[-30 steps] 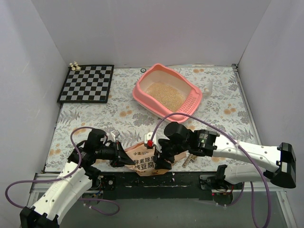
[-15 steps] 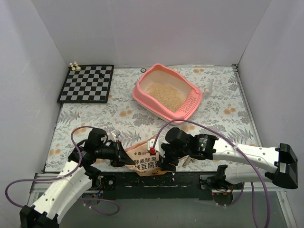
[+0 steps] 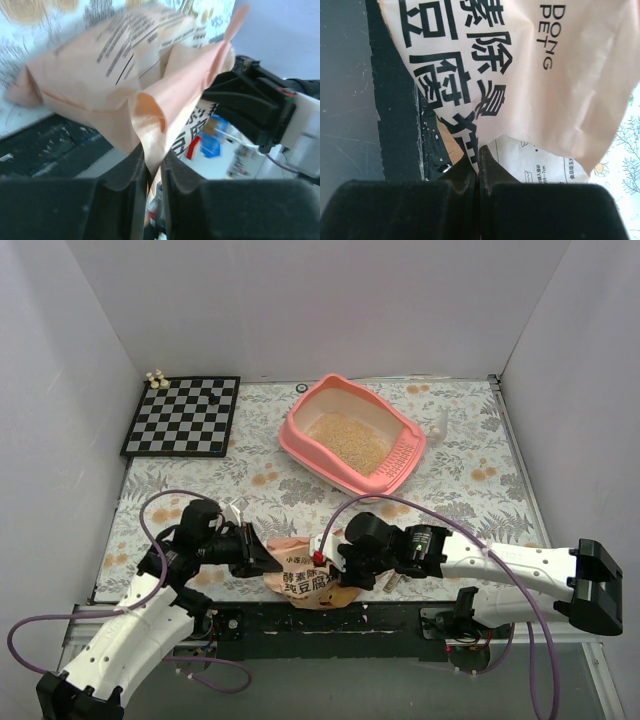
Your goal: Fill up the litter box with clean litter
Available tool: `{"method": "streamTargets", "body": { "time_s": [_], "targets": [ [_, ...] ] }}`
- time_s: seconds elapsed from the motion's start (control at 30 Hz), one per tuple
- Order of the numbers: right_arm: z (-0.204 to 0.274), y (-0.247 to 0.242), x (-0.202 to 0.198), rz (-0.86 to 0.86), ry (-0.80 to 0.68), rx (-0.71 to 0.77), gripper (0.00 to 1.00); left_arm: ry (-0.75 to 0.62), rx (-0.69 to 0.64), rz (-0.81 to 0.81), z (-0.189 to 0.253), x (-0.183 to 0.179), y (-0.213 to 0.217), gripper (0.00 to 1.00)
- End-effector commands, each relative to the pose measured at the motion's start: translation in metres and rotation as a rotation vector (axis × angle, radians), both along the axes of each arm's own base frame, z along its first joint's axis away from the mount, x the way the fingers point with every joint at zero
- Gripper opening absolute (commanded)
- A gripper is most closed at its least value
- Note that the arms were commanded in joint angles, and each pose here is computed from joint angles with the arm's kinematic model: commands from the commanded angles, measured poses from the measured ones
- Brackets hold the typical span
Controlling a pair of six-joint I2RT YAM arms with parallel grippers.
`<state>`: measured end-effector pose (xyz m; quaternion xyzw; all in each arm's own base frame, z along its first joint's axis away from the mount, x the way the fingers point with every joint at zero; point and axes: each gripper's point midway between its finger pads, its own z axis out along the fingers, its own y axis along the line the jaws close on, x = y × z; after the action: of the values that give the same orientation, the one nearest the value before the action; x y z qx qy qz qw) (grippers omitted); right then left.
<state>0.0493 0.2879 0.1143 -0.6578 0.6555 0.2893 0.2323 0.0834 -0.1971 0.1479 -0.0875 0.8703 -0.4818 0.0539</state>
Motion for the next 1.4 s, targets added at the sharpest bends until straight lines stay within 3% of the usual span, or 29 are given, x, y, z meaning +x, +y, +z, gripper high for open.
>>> {"method": "streamTargets", "body": {
  "time_s": [0.0,0.13,0.23,0.37,0.67,0.93,1.1,1.2,1.37],
  "targets": [
    [-0.016,-0.005,-0.011,0.0,0.072,-0.072,0.01,-0.406,0.175,0.166,0.057,0.054,0.028,0.22],
    [-0.014,-0.004,-0.007,-0.017,0.103,-0.066,0.01,-0.784,0.237,0.327,0.139,0.075,0.062,0.24],
    [-0.003,-0.002,0.004,-0.042,0.111,-0.028,0.01,-0.981,0.081,0.204,0.178,0.058,0.042,0.24],
    [0.013,-0.005,0.021,-0.071,0.117,0.015,0.01,-0.893,-0.103,-0.113,0.157,0.029,0.0,0.24],
    [0.023,-0.014,0.028,-0.092,0.132,0.023,0.01,-0.729,-0.095,-0.262,0.097,0.031,-0.016,0.33],
    [0.013,-0.012,0.027,-0.112,0.16,0.023,0.01,-0.815,-0.11,-0.342,0.106,0.043,-0.031,0.41],
    [0.009,-0.014,0.033,-0.157,0.188,0.021,0.01,-0.873,-0.003,-0.433,0.094,0.042,-0.062,0.45],
    [0.01,-0.016,0.033,-0.168,0.214,0.043,0.01,-0.947,0.046,-0.479,0.083,0.042,-0.07,0.48],
    [0.008,-0.023,0.03,-0.18,0.219,0.047,0.01,-1.104,0.012,-0.511,0.074,0.036,-0.079,0.55]
  ]
}}
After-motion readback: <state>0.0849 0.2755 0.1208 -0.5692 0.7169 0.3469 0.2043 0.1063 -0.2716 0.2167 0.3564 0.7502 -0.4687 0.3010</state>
